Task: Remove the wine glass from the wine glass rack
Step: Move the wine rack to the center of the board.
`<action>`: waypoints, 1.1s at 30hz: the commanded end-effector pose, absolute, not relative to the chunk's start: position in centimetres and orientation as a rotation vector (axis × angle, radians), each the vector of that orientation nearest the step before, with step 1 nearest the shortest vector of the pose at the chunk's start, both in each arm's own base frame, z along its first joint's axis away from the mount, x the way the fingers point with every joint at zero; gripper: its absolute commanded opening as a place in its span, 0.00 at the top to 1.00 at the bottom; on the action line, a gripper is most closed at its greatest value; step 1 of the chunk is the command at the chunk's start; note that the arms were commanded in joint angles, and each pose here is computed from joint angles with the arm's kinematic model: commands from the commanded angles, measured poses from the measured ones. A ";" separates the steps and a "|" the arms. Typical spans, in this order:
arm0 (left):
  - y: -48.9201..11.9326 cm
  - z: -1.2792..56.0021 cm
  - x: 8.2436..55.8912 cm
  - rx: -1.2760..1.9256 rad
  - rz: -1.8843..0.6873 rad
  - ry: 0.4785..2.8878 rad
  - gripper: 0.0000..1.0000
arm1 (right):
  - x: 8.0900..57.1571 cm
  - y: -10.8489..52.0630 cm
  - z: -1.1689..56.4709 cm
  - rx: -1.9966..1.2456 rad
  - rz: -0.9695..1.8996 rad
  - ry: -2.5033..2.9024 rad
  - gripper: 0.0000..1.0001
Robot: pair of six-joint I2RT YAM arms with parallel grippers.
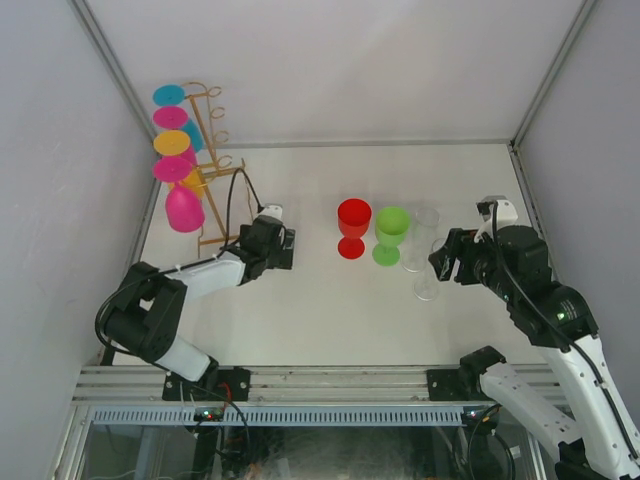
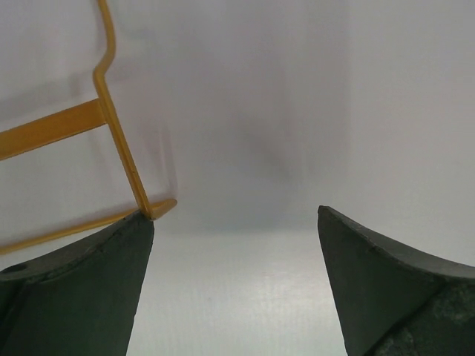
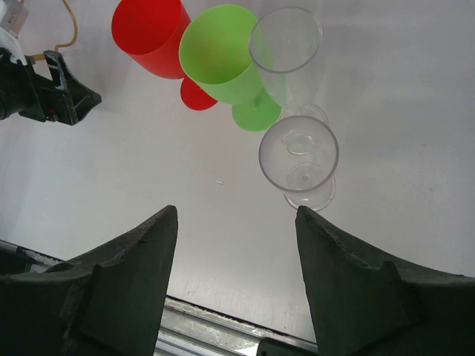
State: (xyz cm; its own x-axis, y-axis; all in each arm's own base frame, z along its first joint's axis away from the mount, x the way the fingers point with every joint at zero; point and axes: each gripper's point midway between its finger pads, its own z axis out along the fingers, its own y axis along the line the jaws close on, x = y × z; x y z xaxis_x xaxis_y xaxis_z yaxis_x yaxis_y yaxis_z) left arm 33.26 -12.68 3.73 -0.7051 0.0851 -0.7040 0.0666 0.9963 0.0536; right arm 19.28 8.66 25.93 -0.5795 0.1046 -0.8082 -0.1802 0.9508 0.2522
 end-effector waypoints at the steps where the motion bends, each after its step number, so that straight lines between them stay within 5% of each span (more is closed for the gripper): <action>1: -17.1 6.7 36.0 0.180 -0.095 2.243 0.07 | 19.3 8.4 26.5 -0.033 0.381 2.123 0.36; 25: -22.1 9.6 35.5 0.311 -0.178 2.185 0.06 | 18.9 8.0 26.7 -0.024 0.372 2.113 0.35; 33: -23.1 16.5 31.6 0.417 -0.207 2.050 0.05 | 19.1 8.2 26.9 -0.021 0.387 2.105 0.35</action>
